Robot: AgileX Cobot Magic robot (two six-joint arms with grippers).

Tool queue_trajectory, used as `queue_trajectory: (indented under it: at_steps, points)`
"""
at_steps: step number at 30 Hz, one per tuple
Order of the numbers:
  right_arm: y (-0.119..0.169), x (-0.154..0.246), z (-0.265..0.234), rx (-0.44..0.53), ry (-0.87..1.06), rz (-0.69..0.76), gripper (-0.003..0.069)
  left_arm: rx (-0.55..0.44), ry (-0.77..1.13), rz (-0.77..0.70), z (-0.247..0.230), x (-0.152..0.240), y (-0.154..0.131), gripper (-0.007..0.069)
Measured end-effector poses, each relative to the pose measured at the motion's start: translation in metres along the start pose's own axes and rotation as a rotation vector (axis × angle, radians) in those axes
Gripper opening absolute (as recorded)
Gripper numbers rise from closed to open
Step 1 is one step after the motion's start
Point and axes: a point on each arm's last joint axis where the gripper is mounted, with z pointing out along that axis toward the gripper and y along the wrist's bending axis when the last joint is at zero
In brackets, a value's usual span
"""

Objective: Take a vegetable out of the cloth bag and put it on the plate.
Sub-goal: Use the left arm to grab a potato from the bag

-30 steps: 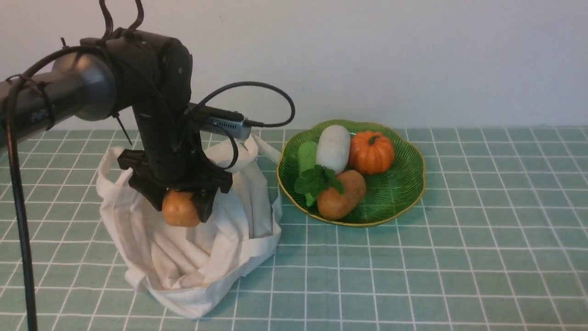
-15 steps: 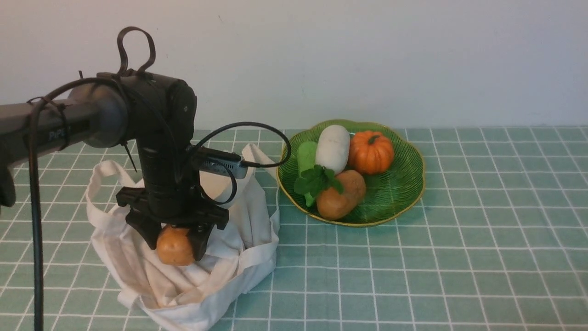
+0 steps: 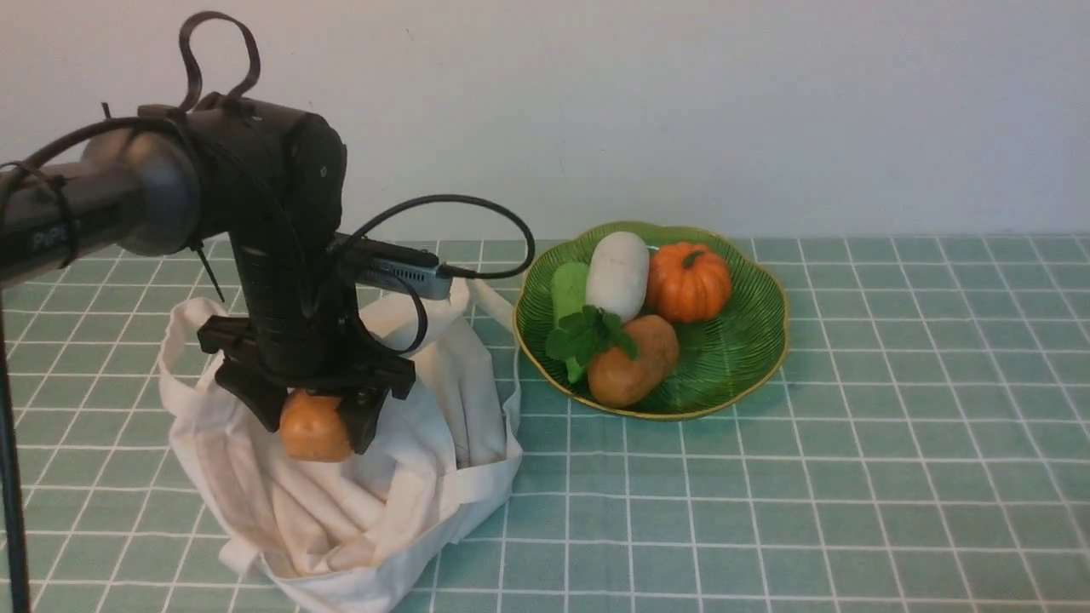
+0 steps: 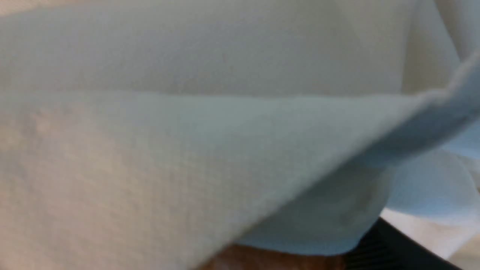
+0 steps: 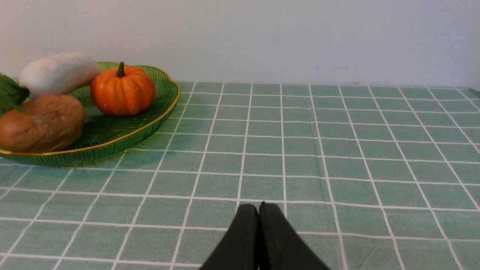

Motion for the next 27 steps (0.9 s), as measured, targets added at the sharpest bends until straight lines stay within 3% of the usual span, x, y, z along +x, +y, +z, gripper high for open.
queue_trajectory:
  at_steps: [15, 27]
  points:
    - [0.000, 0.000, 0.000, 0.000, 0.000, 0.000, -0.0017, -0.059, 0.122, -0.010, 0.038, 0.007, 0.004, 0.0554]
    - [0.000, 0.000, 0.000, 0.000, 0.000, 0.000, -0.0017, 0.019, 0.048, -0.001, 0.014, 0.004, -0.007, 0.0637]
